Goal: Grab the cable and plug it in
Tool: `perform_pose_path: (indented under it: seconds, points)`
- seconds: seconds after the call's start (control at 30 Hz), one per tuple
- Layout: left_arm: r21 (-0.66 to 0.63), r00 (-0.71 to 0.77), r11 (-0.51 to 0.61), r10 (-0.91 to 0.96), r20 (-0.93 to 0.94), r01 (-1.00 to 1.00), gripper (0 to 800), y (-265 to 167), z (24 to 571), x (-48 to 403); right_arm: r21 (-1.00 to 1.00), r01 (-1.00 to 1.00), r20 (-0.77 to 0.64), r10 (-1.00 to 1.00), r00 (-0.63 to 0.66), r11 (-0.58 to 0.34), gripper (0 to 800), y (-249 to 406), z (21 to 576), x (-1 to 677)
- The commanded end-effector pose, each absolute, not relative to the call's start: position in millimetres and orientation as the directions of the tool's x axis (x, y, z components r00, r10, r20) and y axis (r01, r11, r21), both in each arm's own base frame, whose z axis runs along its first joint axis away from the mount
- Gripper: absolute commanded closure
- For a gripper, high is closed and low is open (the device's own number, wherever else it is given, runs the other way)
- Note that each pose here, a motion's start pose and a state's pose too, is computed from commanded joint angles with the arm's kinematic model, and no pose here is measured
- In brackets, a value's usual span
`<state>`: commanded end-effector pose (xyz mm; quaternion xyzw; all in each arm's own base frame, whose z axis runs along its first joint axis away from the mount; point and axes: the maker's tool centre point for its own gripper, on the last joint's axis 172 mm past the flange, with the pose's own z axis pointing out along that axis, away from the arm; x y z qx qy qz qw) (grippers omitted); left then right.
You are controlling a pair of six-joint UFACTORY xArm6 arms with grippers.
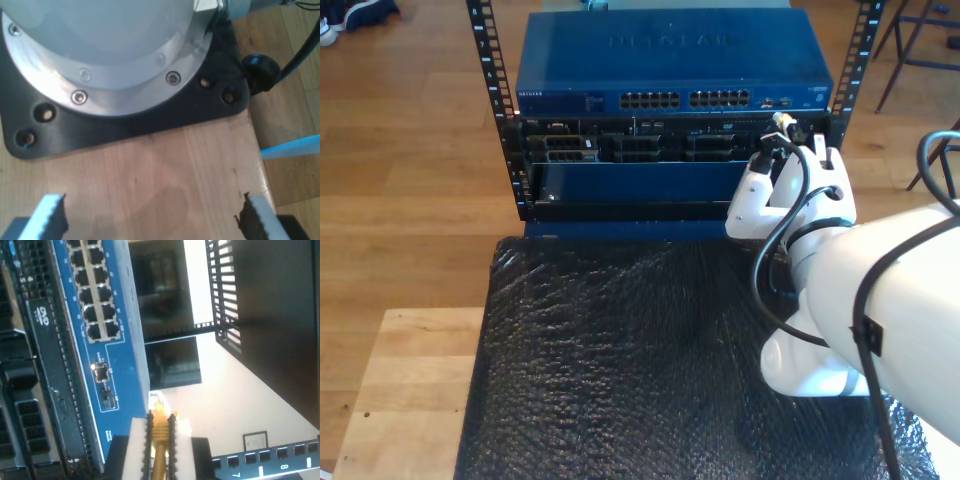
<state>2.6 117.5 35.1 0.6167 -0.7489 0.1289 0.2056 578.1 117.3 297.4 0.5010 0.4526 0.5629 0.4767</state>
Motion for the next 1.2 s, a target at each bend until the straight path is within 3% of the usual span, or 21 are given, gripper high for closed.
perform_pose_path:
  seconds: [0.7,1.2]
  points:
    - [0.061,-0.155,0.206,-0.871,0.467,-0.977,0,117,35,3,0.988,-0.137,0.068,0.998,0.001,-0.067,800,126,284,602]
    - [0.061,-0.155,0.206,-0.871,0.467,-0.977,0,117,35,3,0.982,-0.175,0.078,0.997,0.027,-0.072,800,142,289,618]
